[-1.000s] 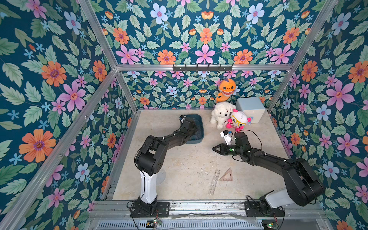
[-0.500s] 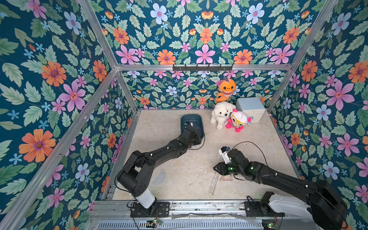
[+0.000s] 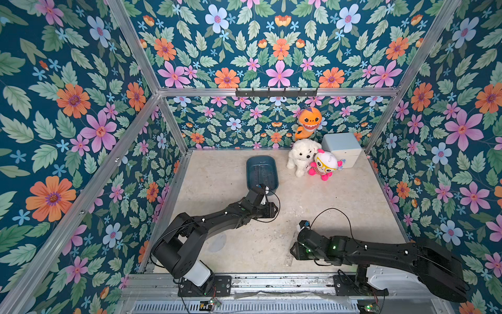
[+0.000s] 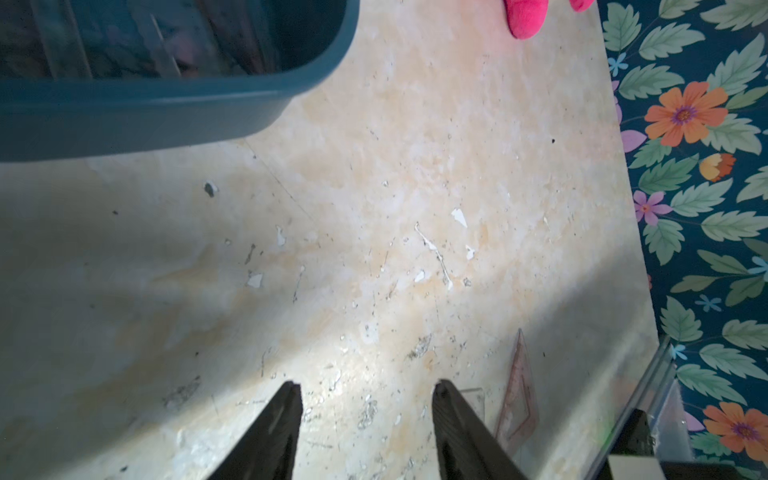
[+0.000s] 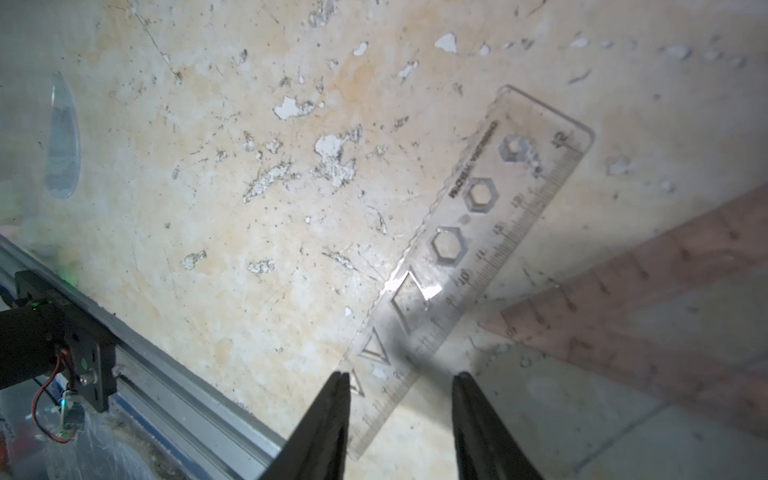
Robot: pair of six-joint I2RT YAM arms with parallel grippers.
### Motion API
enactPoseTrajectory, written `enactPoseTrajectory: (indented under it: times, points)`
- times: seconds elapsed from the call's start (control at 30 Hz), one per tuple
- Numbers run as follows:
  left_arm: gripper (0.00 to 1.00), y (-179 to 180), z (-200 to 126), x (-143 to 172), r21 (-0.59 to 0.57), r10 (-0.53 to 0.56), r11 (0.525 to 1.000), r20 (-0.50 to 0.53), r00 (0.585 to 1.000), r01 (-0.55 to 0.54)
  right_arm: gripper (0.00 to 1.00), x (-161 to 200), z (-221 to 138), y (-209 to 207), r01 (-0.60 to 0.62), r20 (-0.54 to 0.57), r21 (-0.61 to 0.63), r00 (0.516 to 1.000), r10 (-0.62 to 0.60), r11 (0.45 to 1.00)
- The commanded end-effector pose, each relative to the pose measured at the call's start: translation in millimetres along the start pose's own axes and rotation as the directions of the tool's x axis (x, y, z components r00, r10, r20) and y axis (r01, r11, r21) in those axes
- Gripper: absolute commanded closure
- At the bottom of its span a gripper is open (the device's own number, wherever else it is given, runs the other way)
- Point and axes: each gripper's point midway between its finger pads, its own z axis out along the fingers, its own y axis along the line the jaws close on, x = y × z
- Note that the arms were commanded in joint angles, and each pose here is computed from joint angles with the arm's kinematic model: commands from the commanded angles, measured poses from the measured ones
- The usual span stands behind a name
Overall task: Put the scattered rulers into the storage box
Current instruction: Place the ruler in the storage box, then pick up the ruler from the center of the board.
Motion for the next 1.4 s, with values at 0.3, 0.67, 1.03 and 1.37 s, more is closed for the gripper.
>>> enactPoseTrajectory:
  times: [0.3, 0.67, 1.03, 1.37]
  points:
    - [0.43, 2.7, 12.0, 15.3, 0.021, 0.001, 1.000, -0.070, 0.998, 0.000, 0.53, -14.7, 10.0, -3.5, -0.026, 0.032, 0.031, 0.999, 0.025, 0.999]
    - [0.45, 5.5, 10.1, 15.9, 0.027, -0.014, 0.999, -0.064, 0.998, 0.016, 0.55, -32.8, 18.2, 5.2, -0.012, 0.033, 0.009, 0.999, 0.011, 1.000]
    - [0.46, -1.5, -10.2, 59.4, 0.110, 0.035, 0.994, -0.228, 0.973, -0.010, 0.59, -40.9, 25.7, 25.0, 0.021, 0.024, -0.040, 1.000, -0.020, 0.999]
    - [0.58, -6.0, -13.2, 93.4, 0.131, 0.025, 0.991, -0.315, 0.949, 0.017, 0.61, -33.3, 21.6, 16.1, 0.071, 0.015, 0.083, 0.997, -0.072, 0.994]
